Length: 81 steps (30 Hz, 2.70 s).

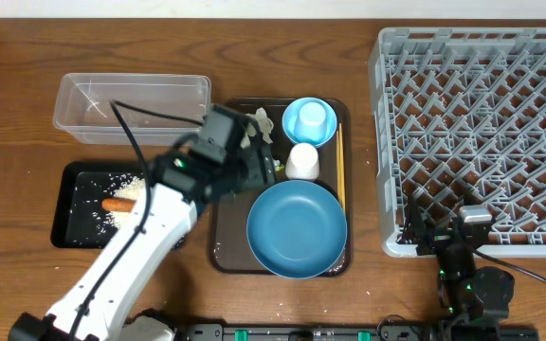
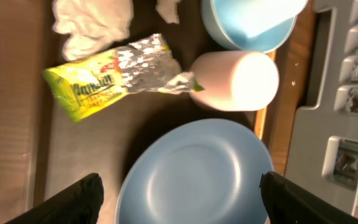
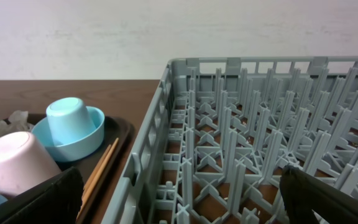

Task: Sort waste into correct bins and load items into the dishwasher rack
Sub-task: 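Move the left gripper right over the yellow snack wrapper on the brown tray, then lower the left gripper and pinch the yellow wrapper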

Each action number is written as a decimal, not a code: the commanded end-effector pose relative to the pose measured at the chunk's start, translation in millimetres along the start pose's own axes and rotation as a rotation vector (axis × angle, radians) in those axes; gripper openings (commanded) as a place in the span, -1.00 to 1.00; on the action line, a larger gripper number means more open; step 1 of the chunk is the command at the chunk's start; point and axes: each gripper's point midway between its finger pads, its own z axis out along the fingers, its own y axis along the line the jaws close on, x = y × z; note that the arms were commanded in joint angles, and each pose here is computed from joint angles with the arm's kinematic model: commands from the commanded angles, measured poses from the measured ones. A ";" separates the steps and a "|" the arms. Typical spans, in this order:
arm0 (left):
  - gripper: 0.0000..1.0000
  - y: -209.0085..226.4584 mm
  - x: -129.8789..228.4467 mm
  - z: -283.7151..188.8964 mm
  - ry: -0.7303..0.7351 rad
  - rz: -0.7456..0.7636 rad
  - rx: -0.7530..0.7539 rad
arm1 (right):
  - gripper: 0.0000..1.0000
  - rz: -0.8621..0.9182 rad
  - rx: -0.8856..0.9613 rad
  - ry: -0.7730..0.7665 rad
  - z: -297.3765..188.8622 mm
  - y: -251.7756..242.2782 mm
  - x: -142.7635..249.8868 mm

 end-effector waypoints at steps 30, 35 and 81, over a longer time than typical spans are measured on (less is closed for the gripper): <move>0.56 27.9 -23.4 141.5 0.172 -0.329 -0.213 | 0.99 -0.009 0.024 0.005 0.0 -5.7 1.8; 0.18 24.4 -18.8 144.3 0.184 -0.330 -0.211 | 0.98 -0.009 0.024 0.005 0.0 -5.7 1.8; 0.42 19.3 -2.3 121.7 0.217 -0.587 -0.226 | 0.98 -0.009 0.024 0.005 0.0 -5.7 1.8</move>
